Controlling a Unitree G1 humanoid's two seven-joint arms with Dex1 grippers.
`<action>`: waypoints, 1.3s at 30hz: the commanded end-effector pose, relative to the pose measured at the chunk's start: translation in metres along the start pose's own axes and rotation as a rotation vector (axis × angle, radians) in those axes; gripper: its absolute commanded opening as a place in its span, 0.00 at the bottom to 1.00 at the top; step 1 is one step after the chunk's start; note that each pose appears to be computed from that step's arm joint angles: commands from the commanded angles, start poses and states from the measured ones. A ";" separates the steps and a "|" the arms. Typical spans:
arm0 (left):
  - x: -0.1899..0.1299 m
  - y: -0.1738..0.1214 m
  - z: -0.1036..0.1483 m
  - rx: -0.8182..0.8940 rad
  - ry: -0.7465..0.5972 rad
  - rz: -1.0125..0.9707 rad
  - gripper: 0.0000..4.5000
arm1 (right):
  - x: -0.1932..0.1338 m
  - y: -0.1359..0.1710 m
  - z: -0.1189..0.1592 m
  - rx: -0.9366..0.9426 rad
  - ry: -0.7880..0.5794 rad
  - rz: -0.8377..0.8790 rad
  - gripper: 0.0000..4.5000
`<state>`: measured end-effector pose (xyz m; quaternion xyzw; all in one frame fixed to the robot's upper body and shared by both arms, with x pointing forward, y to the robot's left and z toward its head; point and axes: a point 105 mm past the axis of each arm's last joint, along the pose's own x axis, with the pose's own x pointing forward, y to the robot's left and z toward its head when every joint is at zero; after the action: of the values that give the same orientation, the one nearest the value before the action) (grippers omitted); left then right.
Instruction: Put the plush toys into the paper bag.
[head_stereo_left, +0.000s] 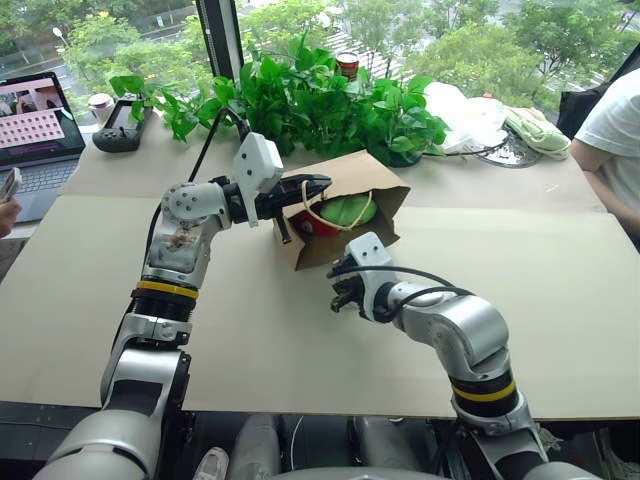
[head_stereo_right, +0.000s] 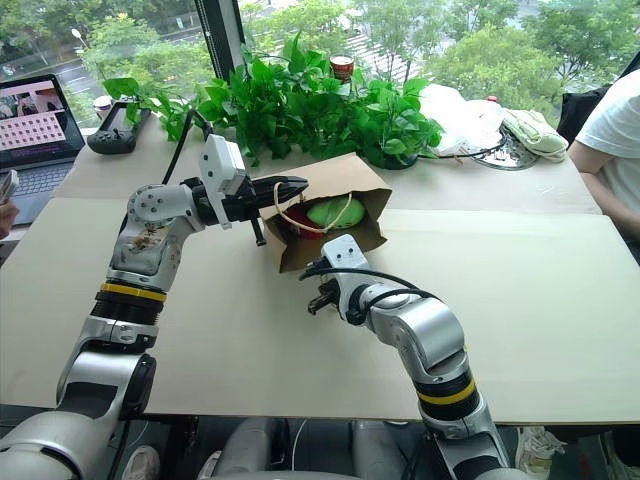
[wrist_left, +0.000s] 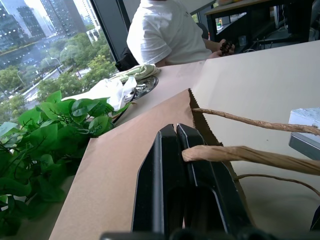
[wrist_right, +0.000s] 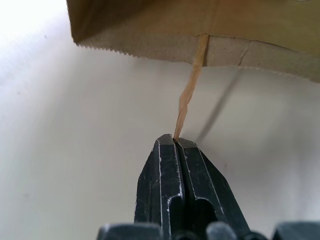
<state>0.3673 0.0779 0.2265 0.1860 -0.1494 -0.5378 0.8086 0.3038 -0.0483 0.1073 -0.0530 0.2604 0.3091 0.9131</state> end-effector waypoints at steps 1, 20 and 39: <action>0.002 0.005 0.016 0.057 -0.039 0.001 0.00 | -0.016 -0.004 0.032 0.006 -0.158 0.005 0.00; -0.012 0.032 0.012 -0.463 -0.241 0.294 0.00 | -0.082 -0.013 0.109 -0.243 -0.431 -0.048 0.00; -0.022 0.018 0.004 -0.562 -0.216 0.283 0.13 | -0.075 -0.020 0.104 -0.248 -0.382 -0.077 0.39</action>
<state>0.3800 0.0998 0.2186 -0.1274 -0.0795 -0.4425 0.8841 0.3110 -0.0734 0.2160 -0.1230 0.0766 0.3173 0.9372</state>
